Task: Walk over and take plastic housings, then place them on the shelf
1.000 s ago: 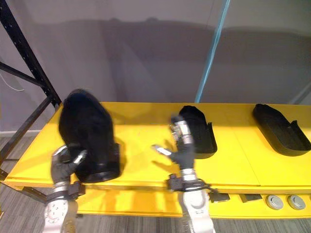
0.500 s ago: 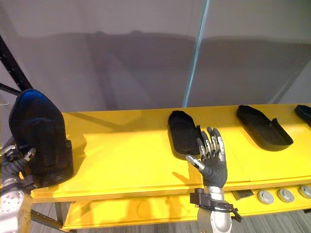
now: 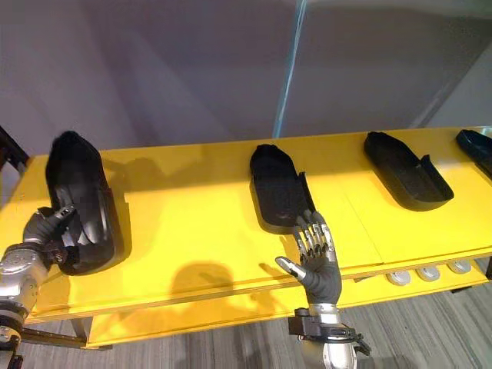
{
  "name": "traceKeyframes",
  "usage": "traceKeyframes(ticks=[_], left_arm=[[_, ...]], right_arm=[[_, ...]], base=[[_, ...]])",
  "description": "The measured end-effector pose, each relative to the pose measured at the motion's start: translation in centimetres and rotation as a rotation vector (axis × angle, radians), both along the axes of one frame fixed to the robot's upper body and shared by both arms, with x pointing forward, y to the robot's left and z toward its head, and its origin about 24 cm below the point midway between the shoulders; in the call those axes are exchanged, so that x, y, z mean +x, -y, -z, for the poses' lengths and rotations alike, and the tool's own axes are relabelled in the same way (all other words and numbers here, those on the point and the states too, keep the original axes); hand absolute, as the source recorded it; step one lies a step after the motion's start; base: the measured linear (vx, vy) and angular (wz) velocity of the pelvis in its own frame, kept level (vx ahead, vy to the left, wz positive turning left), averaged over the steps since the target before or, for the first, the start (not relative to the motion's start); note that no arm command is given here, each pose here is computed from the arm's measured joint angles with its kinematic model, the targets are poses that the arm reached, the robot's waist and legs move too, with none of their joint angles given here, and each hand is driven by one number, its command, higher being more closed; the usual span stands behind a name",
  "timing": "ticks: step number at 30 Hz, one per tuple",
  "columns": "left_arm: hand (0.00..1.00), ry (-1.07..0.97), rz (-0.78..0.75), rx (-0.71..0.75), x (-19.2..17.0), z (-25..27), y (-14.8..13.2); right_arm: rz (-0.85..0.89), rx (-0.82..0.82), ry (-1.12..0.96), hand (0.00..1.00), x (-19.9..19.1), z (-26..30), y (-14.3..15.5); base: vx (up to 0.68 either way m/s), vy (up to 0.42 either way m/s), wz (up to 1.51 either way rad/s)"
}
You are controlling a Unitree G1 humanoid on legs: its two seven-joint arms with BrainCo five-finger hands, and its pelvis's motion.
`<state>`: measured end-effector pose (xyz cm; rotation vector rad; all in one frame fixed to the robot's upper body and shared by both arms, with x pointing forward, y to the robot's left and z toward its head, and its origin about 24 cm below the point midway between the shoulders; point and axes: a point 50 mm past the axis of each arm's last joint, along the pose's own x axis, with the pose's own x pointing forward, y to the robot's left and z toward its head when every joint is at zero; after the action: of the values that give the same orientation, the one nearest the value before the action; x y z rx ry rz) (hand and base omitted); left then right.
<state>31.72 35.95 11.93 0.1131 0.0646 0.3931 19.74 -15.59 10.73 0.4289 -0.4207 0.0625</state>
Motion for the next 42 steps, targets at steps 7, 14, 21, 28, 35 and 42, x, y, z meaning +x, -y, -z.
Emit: traceKeyframes(ticks=[7,14,21,28,35,42], left_arm=[[1.0,0.002,0.064,0.088,0.8,-2.2,0.2],[0.0,-0.06,0.092,0.257,1.5,-3.2,0.5],[0.0,-0.09,0.06,0.331,2.0,-3.3,0.7],[0.0,-0.082,0.057,0.276,2.3,-2.5,1.4],[0.0,-0.072,0.066,0.198,2.4,-2.1,1.8],[0.0,0.173,0.016,0.129,1.8,-6.8,1.2]], right_arm=[[-0.071,0.014,0.045,0.0,-0.2,-0.9,-1.3],[-0.127,0.015,0.05,0.0,-0.3,-0.9,-2.3],[-0.17,0.009,0.03,0.0,-0.5,-0.5,-2.8],[-0.201,-0.004,0.015,0.0,-0.6,-0.3,-3.1],[-0.223,-0.017,0.023,0.0,-0.1,-0.6,-3.4],[-0.227,-0.042,0.027,0.0,0.0,-0.6,-3.5]], base=[[0.0,0.0,-0.01],[0.0,0.0,0.0],[0.0,0.0,0.0],[0.0,0.0,0.0],[0.0,0.004,0.02],[-0.01,0.013,0.09]])
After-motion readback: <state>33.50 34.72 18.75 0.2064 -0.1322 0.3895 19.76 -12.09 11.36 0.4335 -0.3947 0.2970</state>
